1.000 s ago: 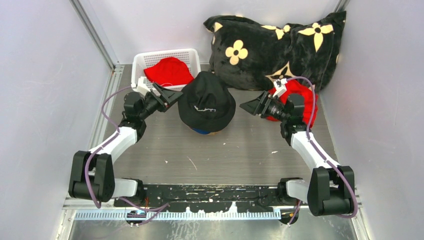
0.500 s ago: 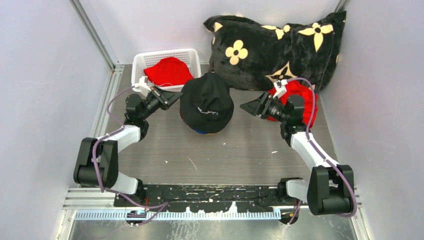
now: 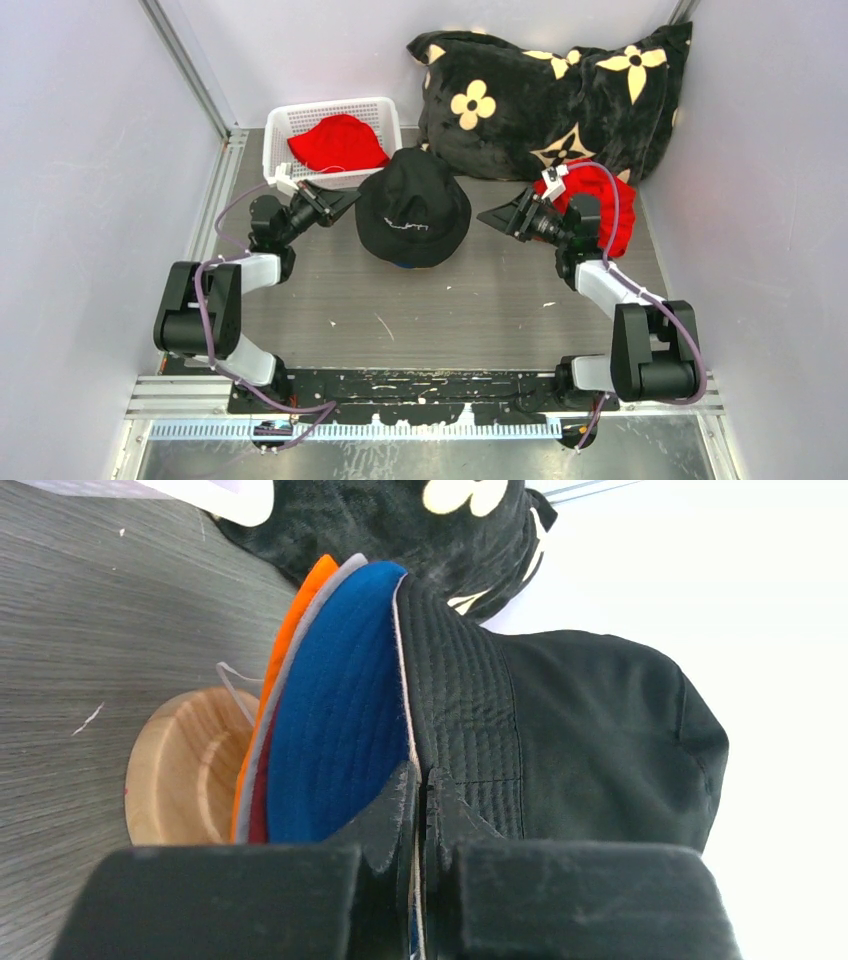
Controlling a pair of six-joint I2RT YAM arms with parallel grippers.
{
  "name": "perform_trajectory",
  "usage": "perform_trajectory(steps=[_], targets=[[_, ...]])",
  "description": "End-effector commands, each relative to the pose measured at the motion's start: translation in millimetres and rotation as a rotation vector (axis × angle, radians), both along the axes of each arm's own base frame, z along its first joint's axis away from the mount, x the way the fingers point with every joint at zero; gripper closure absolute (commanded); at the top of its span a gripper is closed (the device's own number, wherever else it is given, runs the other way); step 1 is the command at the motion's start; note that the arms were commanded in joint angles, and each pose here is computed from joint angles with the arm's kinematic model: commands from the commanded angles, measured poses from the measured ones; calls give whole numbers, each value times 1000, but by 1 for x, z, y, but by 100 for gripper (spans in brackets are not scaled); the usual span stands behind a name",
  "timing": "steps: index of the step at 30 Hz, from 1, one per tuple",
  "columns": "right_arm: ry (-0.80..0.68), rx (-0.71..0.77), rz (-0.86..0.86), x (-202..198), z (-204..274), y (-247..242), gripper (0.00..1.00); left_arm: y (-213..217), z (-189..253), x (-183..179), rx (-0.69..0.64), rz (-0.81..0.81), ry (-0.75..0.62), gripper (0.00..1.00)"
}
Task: Stack the hats
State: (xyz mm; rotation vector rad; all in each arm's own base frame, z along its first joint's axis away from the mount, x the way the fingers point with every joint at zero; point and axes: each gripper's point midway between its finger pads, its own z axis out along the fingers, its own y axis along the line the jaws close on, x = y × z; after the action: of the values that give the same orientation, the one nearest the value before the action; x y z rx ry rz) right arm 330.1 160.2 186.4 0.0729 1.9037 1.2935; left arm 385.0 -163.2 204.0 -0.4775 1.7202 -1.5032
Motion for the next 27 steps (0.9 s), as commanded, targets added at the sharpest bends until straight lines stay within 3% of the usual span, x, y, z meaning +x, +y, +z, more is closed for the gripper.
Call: perform_trajectory(steps=[1, 15, 27], targets=[[-94, 61, 50, 2, 22, 7, 25, 7, -4, 7, 29, 18, -40, 100], [-75, 109, 130, 12, 19, 36, 32, 6, -16, 23, 33, 14, -22, 100], [-84, 171, 152, 24, 20, 44, 56, 8, -19, 28, 35, 30, -10, 100]])
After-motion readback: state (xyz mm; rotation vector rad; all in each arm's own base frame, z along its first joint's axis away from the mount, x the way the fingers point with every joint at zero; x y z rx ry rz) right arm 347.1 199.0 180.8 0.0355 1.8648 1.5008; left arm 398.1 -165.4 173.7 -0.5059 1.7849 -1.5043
